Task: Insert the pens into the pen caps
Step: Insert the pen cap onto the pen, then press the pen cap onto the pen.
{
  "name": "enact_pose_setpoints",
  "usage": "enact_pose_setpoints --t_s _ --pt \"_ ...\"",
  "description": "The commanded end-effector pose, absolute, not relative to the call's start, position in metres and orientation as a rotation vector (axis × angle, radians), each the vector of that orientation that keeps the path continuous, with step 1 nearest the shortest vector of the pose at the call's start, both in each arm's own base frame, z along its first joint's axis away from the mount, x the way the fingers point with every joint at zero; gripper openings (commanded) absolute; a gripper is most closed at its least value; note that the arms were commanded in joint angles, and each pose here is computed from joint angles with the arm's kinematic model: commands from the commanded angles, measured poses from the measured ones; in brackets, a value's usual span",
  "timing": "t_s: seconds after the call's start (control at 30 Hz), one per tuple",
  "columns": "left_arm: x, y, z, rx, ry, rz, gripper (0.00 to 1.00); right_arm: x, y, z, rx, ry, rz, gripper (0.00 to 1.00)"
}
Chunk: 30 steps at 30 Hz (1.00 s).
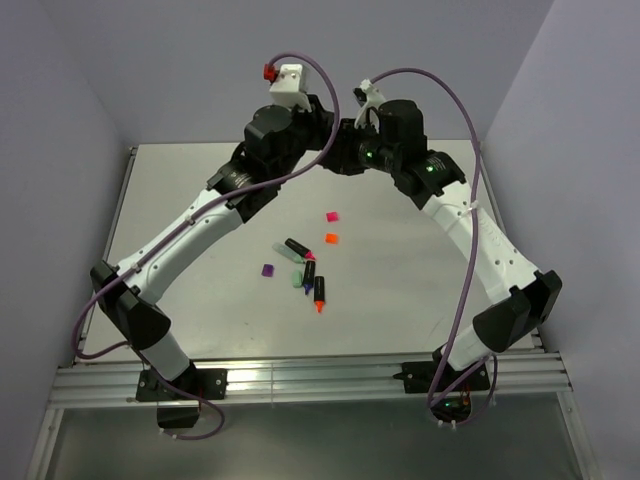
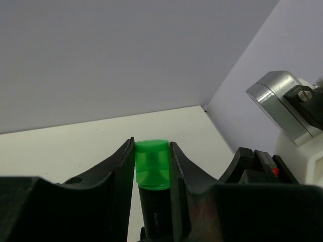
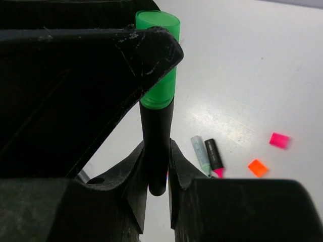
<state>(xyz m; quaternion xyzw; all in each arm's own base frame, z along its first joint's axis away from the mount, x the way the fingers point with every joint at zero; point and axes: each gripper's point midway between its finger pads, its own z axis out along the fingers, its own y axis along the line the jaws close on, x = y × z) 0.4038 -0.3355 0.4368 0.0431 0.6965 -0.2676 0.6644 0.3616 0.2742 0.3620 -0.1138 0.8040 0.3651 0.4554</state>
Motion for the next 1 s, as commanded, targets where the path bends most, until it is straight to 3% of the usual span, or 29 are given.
enact_pose_setpoints --t_s 0.0,0.13,0.23,0.33,0.53,0.57,0.63,0.83,0.97 --pt "0.375 -0.34 0.44 0.148 1.617 -0.676 0.0 0.381 0.254 0.452 -0.271 1.658 0.777 0.0" --pt "0.362 -0.334 0.457 0.159 1.577 -0.722 0.11 0.376 0.252 0.469 -0.348 1.562 0.74 0.0" --pt "0.355 -0.324 0.47 0.159 1.544 -0.747 0.28 0.374 0.252 0.474 -0.368 1.544 0.74 0.0" --pt "0.351 -0.315 0.48 0.166 1.52 -0.775 0.38 0.371 0.257 0.473 -0.387 1.539 0.769 0.0" --pt "0.347 -0.299 0.499 0.179 1.467 -0.849 0.74 0.364 0.267 0.471 -0.456 1.524 0.821 0.0" --pt "0.345 -0.295 0.507 0.178 1.449 -0.857 0.87 0.363 0.268 0.471 -0.471 1.52 0.827 0.0" --pt "0.344 -0.288 0.515 0.189 1.425 -0.866 0.99 0.36 0.271 0.469 -0.506 1.512 0.835 0.0" --pt "0.325 -0.258 0.525 0.259 1.376 -0.93 1.0 0.344 0.279 0.471 -0.658 1.456 0.92 0.0" --pt "0.304 -0.231 0.521 0.468 1.353 -0.915 0.99 0.318 0.282 0.474 -0.807 1.4 1.068 0.0"
